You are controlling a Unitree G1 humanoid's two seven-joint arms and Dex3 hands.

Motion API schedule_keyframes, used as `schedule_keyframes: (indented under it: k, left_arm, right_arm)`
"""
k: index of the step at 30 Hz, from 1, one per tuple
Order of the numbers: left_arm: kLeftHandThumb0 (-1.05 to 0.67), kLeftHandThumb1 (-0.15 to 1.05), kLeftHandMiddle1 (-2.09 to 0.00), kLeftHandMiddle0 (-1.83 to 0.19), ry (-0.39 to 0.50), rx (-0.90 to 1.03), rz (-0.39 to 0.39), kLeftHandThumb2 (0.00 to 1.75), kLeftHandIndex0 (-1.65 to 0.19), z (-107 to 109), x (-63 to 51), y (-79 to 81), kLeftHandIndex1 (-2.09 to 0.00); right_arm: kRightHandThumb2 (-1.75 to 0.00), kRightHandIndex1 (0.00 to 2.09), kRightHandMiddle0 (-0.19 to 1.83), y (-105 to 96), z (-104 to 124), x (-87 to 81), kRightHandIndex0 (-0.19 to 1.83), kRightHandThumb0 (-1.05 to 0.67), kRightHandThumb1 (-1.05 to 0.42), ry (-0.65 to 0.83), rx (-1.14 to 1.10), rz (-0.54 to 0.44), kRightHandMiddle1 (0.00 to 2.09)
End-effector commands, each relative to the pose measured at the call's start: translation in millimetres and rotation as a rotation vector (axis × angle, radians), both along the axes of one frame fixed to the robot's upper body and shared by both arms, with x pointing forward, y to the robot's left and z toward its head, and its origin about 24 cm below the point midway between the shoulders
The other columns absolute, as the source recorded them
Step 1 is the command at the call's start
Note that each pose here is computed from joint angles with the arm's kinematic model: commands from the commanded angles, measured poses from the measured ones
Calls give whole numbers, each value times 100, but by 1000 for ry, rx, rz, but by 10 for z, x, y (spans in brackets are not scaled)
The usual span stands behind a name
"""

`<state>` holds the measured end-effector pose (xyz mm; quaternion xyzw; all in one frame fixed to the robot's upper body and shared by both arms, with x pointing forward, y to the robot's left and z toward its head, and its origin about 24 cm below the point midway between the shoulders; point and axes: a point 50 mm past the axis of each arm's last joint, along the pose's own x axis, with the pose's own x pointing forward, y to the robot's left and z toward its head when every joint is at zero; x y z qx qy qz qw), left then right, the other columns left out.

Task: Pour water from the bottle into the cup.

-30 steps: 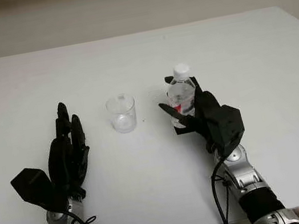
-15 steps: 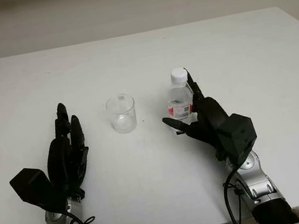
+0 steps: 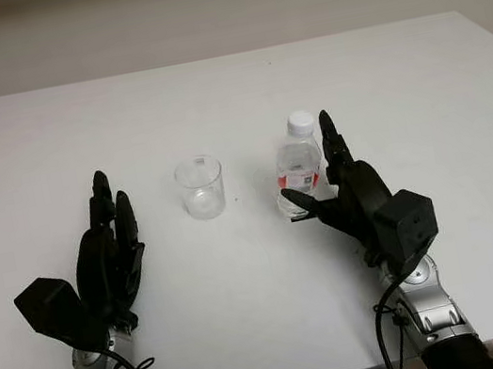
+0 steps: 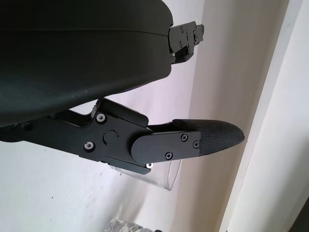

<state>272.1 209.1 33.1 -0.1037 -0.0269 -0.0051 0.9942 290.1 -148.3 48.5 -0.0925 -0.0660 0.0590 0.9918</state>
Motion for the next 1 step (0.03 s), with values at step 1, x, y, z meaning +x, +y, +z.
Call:
schedule_keyframes:
  k: [1]
  left_arm:
    - [-76, 105, -5, 18, 73, -13, 18, 48, 16, -172, -106, 46, -6]
  right_arm:
    - [-6, 0, -19, -4, 27, 14, -19, -93, -95, -19, -14, 4, 0]
